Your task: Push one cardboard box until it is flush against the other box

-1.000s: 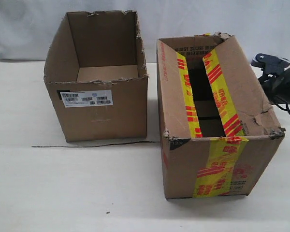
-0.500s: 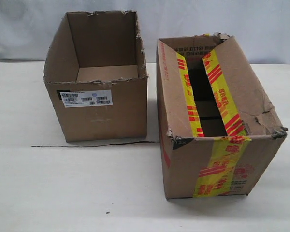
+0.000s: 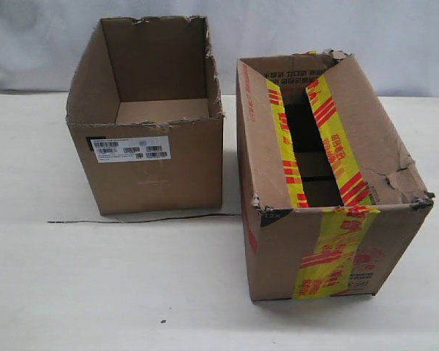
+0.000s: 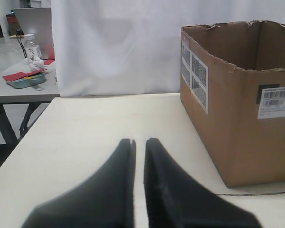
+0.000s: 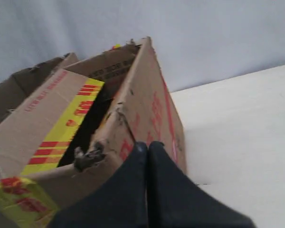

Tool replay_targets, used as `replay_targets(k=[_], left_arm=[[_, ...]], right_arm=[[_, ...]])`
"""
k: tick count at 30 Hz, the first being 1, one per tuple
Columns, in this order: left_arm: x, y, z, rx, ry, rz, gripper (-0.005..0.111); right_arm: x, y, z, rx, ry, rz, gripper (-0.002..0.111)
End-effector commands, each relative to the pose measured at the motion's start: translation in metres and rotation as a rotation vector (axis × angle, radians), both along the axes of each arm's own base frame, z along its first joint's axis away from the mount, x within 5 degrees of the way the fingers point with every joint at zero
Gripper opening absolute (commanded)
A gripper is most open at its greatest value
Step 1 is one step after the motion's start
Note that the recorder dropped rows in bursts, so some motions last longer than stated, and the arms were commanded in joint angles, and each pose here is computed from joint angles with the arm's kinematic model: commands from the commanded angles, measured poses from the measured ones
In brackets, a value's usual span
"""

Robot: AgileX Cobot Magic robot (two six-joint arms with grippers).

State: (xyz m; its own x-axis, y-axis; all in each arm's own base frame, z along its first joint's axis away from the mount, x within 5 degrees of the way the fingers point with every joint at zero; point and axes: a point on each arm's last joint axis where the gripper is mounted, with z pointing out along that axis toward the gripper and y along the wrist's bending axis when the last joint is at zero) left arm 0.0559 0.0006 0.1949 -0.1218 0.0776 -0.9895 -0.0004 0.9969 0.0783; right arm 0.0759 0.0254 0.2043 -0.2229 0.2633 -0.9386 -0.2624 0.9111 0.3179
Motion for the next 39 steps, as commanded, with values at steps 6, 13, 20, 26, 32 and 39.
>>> replay_targets(k=[6,13,20,26,32,39], left_arm=[[0.000,0.000,0.000,-0.006,-0.009,-0.001,0.000],[0.000,0.000,0.000,-0.006,-0.009,-0.001,0.000],[0.000,0.000,0.000,-0.006,-0.009,-0.001,0.000],[0.000,0.000,0.000,-0.006,-0.009,-0.001,0.000],[0.000,0.000,0.000,-0.006,-0.009,-0.001,0.000],[0.000,0.000,0.000,-0.006,-0.009,-0.001,0.000]], right_arm=[[-0.019,0.010,-0.017,0.006,0.128,0.169,0.000],[-0.011,0.011,-0.023,-0.017,0.215,0.153,0.000],[-0.002,0.014,-0.035,-0.086,0.345,0.152,0.000],[0.009,0.020,-0.036,-0.150,0.407,0.173,0.000],[0.030,0.027,-0.029,-0.216,0.456,0.182,0.000],[0.065,0.032,-0.025,-0.319,0.476,0.126,0.000]])
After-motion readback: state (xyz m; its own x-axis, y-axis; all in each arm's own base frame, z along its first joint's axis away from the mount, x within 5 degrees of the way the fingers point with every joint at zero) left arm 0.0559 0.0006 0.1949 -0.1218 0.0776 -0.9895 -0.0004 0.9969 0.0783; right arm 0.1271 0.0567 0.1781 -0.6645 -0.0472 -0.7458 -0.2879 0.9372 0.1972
